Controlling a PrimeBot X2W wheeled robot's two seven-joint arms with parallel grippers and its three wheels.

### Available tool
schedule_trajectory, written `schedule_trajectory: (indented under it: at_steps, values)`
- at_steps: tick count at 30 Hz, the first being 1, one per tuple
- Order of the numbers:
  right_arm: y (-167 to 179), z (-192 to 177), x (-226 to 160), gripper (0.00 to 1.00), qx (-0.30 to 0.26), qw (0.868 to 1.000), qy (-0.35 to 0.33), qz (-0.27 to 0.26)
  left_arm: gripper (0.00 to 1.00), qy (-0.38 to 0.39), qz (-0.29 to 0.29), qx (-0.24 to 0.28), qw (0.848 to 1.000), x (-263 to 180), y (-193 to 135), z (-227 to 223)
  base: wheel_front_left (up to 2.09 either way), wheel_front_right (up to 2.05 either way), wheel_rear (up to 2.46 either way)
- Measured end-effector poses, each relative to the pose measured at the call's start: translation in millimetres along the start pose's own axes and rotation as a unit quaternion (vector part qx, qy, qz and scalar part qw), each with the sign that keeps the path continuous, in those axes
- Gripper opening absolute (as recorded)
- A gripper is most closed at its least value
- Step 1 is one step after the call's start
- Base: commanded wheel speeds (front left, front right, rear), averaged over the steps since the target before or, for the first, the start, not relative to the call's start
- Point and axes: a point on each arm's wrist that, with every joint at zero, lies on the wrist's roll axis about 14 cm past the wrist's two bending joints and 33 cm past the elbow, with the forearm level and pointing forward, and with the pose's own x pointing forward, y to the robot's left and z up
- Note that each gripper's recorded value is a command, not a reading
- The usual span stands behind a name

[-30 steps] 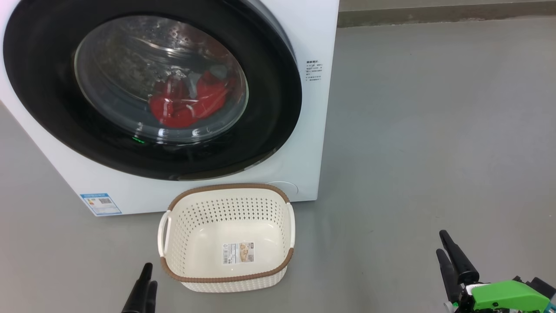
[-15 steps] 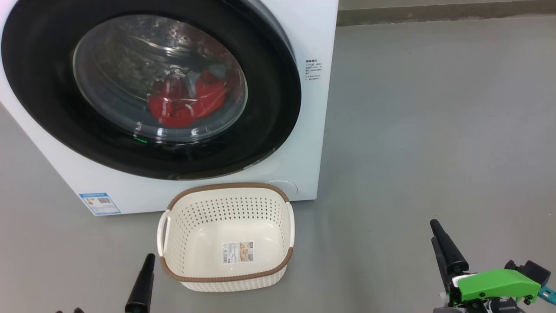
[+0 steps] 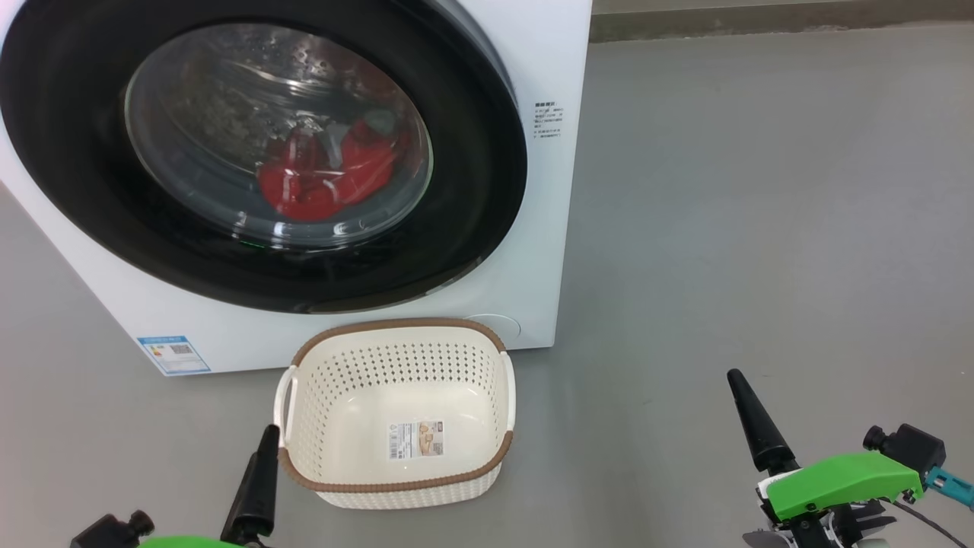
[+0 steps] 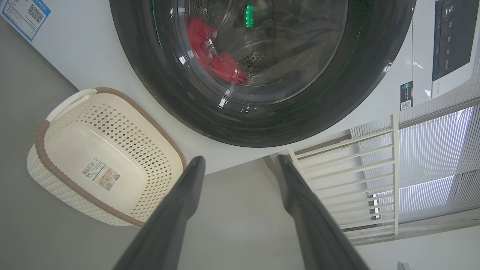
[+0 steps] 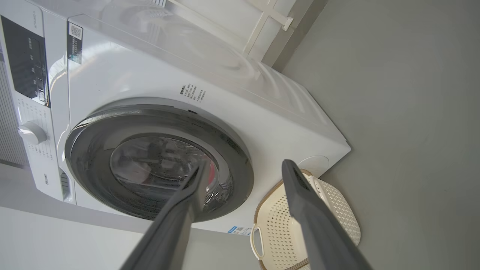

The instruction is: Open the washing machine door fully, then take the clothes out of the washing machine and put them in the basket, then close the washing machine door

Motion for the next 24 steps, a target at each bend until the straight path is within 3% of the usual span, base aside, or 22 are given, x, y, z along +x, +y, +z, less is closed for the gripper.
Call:
schedule_trajectory:
  at_steps: [24]
  values:
    - [37.0,-4.2,12.6,1.0,-0.177,0.982,-0.005,0.058,1.0,-0.018,-0.03,0.161,0.986,10.4,-25.1,2.1,0.0,0.0,0.0]
